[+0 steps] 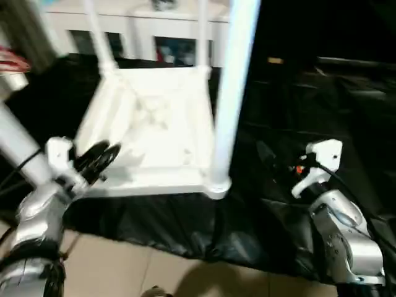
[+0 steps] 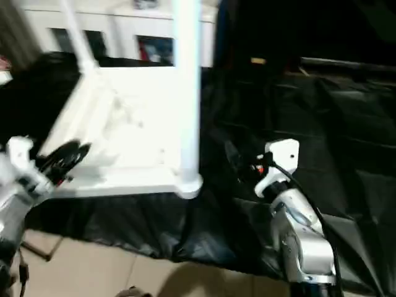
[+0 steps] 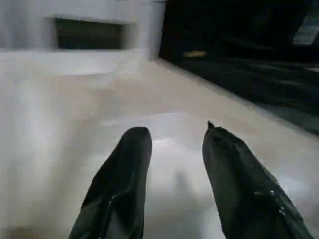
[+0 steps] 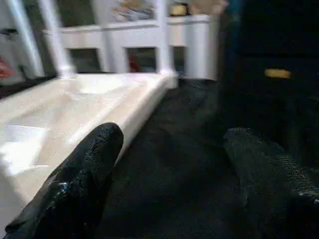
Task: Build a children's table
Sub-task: Rotate leg to tighten
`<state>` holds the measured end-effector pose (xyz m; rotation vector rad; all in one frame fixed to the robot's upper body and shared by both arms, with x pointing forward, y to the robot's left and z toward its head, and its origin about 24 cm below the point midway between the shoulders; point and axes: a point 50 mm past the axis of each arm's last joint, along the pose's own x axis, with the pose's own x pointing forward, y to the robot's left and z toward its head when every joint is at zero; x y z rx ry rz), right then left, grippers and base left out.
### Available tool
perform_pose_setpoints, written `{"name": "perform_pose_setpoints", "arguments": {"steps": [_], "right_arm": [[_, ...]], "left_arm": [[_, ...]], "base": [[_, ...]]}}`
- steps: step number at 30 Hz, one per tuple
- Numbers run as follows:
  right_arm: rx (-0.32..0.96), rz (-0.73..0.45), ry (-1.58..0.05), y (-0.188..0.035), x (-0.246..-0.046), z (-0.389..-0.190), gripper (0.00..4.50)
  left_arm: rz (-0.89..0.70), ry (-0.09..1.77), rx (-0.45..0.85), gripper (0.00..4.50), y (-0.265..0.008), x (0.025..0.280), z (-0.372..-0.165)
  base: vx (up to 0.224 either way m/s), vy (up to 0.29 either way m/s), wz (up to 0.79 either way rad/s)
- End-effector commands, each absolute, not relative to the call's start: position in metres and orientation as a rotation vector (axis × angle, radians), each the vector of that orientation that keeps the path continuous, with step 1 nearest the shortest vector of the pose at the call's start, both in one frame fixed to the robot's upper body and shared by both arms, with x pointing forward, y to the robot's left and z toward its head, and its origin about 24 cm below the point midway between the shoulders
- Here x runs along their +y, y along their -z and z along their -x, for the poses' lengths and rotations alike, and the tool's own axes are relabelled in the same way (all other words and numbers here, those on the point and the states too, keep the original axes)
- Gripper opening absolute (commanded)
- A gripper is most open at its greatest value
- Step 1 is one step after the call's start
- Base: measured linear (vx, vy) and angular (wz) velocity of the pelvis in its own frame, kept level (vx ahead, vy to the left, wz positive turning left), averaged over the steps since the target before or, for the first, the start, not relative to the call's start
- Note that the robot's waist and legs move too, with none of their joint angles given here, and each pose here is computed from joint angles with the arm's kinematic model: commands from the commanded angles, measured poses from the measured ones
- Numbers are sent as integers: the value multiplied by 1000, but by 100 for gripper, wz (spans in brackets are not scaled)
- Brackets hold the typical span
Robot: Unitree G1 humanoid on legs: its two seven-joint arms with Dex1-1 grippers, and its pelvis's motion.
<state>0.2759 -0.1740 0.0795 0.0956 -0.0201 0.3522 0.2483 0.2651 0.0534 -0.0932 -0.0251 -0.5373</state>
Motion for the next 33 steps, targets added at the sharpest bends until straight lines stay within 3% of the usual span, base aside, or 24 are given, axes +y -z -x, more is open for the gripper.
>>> {"name": "perform_pose_setpoints", "arguments": {"steps": [1,5,6,14,18,24,29,33], "right_arm": [[-2,-75,-368,-79,-168,-282,376],[41,-17,-424,-75,-156,-301,376],[61,17,-475,-74,-149,-311,376],[54,83,-633,-84,-134,-338,376],[59,103,-787,-79,-126,-335,376],[33,63,-1080,-77,-113,-310,376],[35,60,-1196,-74,-109,-299,376],[32,73,-1179,-72,-113,-301,376]], "left_arm": [[56,604,-65,201,-75,255,-246],[-17,781,23,201,-74,229,-243],[-47,913,68,201,-75,212,-247],[-113,1155,317,201,-63,187,-254],[-191,1225,418,201,-62,190,-251],[-230,1246,472,201,-72,197,-254],[-248,1212,472,201,-72,202,-257],[-242,1182,446,201,-73,204,-259]], "base": [[53,1,3],[0,0,0],[0,0,0],[0,0,0],[0,0,0],[0,0,0],[0,0,0],[0,0,0]]}}
